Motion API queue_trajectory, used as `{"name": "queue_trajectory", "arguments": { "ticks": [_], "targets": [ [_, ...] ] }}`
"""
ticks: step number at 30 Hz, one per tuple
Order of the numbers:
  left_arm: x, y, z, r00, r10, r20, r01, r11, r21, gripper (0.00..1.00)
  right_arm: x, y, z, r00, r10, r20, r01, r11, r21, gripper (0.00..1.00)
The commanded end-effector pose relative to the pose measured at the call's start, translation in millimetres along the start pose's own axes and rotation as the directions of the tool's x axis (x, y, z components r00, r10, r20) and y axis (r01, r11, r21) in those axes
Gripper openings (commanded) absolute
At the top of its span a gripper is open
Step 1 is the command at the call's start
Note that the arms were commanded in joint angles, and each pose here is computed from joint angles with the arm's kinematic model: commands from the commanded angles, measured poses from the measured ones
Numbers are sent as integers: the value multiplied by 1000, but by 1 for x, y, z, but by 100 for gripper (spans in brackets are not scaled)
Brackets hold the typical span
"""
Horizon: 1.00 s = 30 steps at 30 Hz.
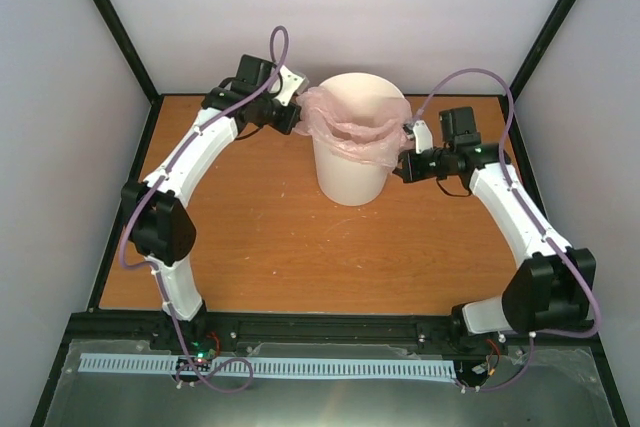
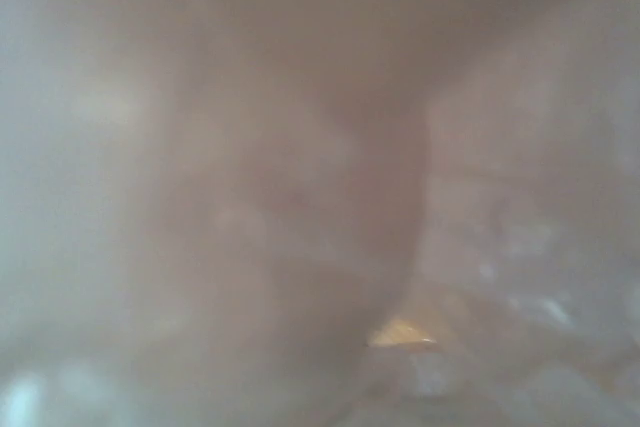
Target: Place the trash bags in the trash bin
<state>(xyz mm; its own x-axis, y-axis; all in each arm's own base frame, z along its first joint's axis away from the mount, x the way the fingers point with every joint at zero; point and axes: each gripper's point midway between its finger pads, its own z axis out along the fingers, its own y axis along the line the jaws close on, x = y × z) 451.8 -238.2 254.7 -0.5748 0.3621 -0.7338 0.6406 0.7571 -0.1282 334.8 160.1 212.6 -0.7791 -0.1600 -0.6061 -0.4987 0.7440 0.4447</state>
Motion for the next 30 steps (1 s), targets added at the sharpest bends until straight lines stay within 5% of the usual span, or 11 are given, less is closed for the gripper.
{"name": "queue_trajectory", "arguments": {
  "ticks": [1, 6, 9, 18, 22, 30],
  "targets": [
    [1, -3, -21, 999, 31, 8, -31, 1000, -2, 1, 5, 29, -9, 1000, 26, 10, -25, 997, -69, 5],
    [-1, -3, -26, 999, 31, 18, -31, 999, -13, 1, 32, -14, -22, 999, 10, -47, -5, 992, 126, 39],
    [-4, -1, -28, 999, 36, 24, -36, 999, -24, 1, 37, -41, -44, 998, -5, -66, 22, 964, 267, 45],
    [-14, 1, -45, 995, 85, 55, -81, 994, -71, 1, -7, 21, -108, 959, -281, -25, 281, 947, 155, 76],
    [-15, 7, -55, 988, 146, 47, -139, 982, -126, 1, -27, 44, -125, 937, -348, 23, 344, 933, 108, 78],
    [-11, -5, -74, 975, 224, 4, -223, 971, -90, 1, -54, 15, -115, 926, -376, -13, 371, 906, 202, 74]
  ]
}}
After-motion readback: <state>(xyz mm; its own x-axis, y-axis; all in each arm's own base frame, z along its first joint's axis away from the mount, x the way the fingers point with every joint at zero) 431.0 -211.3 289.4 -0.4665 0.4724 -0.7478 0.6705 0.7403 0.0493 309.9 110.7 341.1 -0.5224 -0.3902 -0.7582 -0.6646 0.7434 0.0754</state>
